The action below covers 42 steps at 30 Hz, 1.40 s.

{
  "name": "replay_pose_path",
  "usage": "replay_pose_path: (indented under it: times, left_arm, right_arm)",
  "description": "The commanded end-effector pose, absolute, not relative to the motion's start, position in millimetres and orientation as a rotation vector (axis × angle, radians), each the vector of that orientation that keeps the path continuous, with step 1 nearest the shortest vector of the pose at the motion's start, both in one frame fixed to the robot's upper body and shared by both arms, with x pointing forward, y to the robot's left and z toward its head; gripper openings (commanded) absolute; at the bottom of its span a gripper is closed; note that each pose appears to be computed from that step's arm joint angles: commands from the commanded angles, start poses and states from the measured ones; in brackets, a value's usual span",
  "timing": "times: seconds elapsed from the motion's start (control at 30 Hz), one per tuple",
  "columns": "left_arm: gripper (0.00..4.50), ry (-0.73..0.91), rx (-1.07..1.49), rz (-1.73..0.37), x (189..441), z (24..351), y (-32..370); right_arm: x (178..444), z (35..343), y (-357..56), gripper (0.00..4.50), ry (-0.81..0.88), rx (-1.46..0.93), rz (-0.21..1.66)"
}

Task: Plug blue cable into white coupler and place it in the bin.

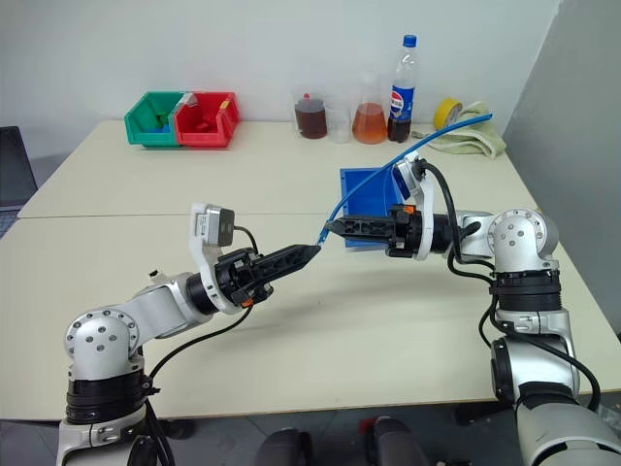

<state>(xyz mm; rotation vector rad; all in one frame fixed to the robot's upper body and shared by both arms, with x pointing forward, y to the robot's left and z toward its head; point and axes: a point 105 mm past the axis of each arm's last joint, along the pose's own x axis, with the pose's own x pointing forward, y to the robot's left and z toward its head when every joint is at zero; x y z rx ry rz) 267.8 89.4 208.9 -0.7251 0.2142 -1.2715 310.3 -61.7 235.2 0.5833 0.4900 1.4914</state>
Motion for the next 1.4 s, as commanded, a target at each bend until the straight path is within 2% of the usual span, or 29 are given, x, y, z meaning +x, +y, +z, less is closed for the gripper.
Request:
replay_pose_path:
  times: [0.03, 0.23, 0.6, 0.67, 1.03, 1.17, 1.3, 1.4]
  left_arm:
    - [0.24, 0.185, -0.712, -1.306, 261.3, 215.1, 86.9]
    - [0.24, 0.189, -0.708, -1.298, 261.9, 213.5, 88.7]
    - [0.24, 0.185, -0.667, -1.281, 263.3, 210.9, 88.9]
    - [0.81, 0.179, -0.662, -1.261, 266.1, 209.9, 90.4]
    - [2.79, 0.170, -0.657, -1.173, 258.0, 210.6, 117.4]
    - [3.54, 0.164, -0.624, -1.067, 246.2, 205.7, 137.6]
    - [4.37, 0.176, -0.516, -0.857, 235.5, 186.0, 165.4]
    - [4.49, 0.171, -0.391, -0.681, 233.2, 171.4, 187.1]
  right_arm:
    - [308.8, 247.3, -60.9, 1.44, 0.452, 0.563, 1.523]
    - [309.5, 247.5, -60.3, 0.10, 0.453, 0.568, 1.526]
    - [310.4, 248.3, -59.7, 0.08, 0.446, 0.567, 1.523]
    - [311.0, 248.1, -59.2, 0.08, 0.442, 0.561, 1.520]
    - [318.7, 250.1, -62.9, 0.08, 0.409, 0.563, 1.481]
    - [319.0, 249.8, -63.5, 0.08, 0.405, 0.563, 1.481]
    - [320.0, 248.8, -63.9, 0.08, 0.397, 0.570, 1.480]
    - [319.4, 246.6, -63.1, 0.08, 0.398, 0.575, 1.485]
